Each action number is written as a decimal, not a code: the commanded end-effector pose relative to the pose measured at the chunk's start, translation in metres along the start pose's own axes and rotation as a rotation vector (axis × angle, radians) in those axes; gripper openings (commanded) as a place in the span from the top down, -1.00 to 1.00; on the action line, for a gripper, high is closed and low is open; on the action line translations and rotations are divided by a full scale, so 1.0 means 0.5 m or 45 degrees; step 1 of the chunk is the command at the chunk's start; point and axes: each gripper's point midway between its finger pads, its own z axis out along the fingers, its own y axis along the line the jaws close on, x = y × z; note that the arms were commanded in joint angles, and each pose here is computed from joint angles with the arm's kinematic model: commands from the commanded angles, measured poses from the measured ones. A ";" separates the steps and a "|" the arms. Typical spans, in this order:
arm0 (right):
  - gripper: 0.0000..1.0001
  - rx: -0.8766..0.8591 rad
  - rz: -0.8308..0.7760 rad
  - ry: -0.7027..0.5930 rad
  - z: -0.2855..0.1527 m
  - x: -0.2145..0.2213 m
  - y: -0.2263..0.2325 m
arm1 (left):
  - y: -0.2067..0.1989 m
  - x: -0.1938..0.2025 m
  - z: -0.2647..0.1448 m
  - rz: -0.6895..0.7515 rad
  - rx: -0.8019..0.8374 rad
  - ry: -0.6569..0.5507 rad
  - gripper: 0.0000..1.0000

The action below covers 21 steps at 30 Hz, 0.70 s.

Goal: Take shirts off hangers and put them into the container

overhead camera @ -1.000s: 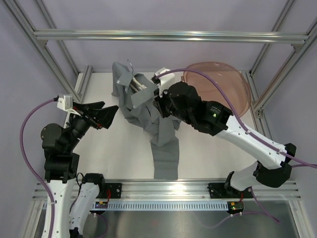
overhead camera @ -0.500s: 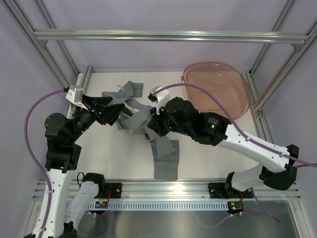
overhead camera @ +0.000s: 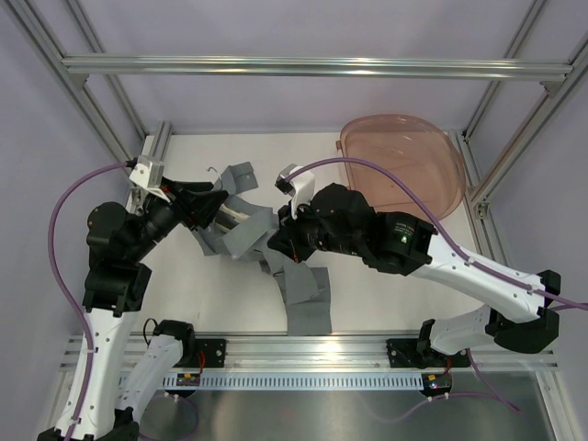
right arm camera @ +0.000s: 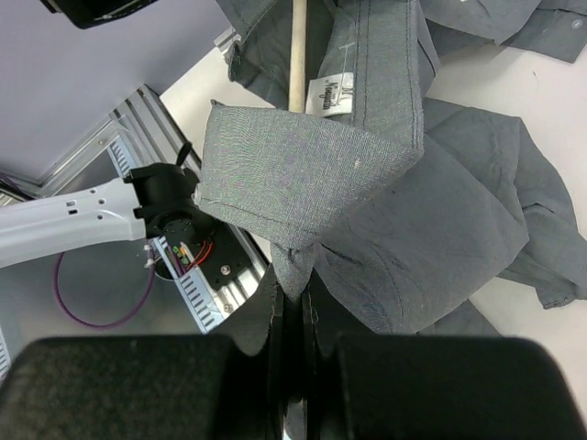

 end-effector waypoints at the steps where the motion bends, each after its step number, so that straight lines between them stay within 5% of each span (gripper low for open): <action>1: 1.00 -0.128 0.029 -0.177 -0.056 -0.081 0.051 | -0.008 -0.035 -0.007 0.065 -0.009 -0.047 -0.04; 14: 1.00 -0.154 0.023 -0.177 -0.074 -0.078 0.065 | -0.001 -0.015 0.004 0.037 -0.001 -0.011 0.41; 17: 1.00 -0.152 0.018 -0.172 -0.070 -0.077 0.065 | -0.006 -0.015 0.007 0.026 0.013 -0.008 0.62; 19: 1.00 -0.147 0.018 -0.172 -0.070 -0.075 0.065 | -0.009 -0.014 0.007 0.024 0.020 -0.004 0.97; 21: 1.00 -0.147 0.016 -0.172 -0.072 -0.075 0.065 | -0.013 -0.011 0.008 0.021 0.031 0.005 1.00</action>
